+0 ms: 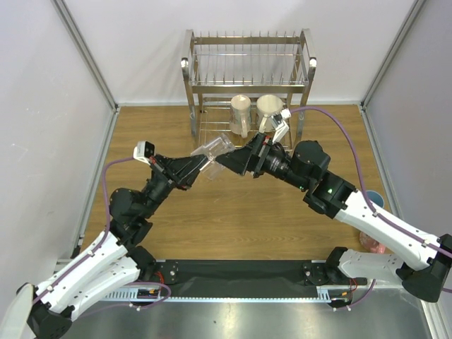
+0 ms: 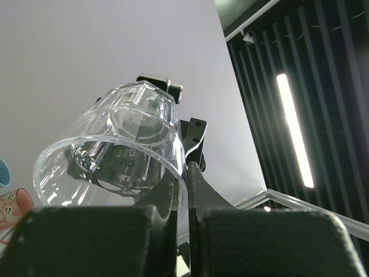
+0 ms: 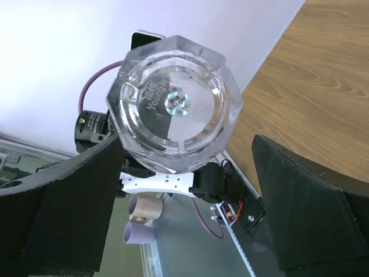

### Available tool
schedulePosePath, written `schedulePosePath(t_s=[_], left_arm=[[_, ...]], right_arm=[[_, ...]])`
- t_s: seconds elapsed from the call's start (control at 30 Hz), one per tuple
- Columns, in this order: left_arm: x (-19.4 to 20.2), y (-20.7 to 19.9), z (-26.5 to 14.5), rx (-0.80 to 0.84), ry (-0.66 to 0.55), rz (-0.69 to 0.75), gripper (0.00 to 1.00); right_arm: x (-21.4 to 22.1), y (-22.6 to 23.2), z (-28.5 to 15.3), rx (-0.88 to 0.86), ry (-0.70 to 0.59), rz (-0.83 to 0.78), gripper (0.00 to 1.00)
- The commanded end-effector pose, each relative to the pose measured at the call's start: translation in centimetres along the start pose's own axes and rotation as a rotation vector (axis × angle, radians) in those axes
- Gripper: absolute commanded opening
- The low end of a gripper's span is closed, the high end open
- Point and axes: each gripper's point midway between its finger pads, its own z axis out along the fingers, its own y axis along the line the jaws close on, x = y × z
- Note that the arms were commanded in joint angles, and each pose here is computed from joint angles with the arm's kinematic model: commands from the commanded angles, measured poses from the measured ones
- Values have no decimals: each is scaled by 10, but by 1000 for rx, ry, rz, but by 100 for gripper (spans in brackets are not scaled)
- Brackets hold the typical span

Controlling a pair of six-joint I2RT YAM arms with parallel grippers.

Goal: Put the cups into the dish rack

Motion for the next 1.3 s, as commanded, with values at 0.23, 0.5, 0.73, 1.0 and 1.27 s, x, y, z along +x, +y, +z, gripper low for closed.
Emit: schedulePosePath(t_s=[0.23, 0.5, 0.73, 1.0, 1.27], left_arm=[[3, -25, -3, 125, -5, -59, 0], [5, -21, 1, 135, 13, -82, 0], [5, -17, 2, 129, 11, -82, 0], [4, -4, 2, 107, 12, -110, 0], [4, 26, -6, -21, 3, -90, 36]], right_arm=[[-40, 27, 5, -43, -163, -35, 95], [-42, 29, 11, -48, -163, -49, 82], [-43, 24, 12, -32, -172, -75, 78], [-36, 20, 17, -24, -140, -103, 36], [-31, 3, 13, 40, -131, -137, 0]])
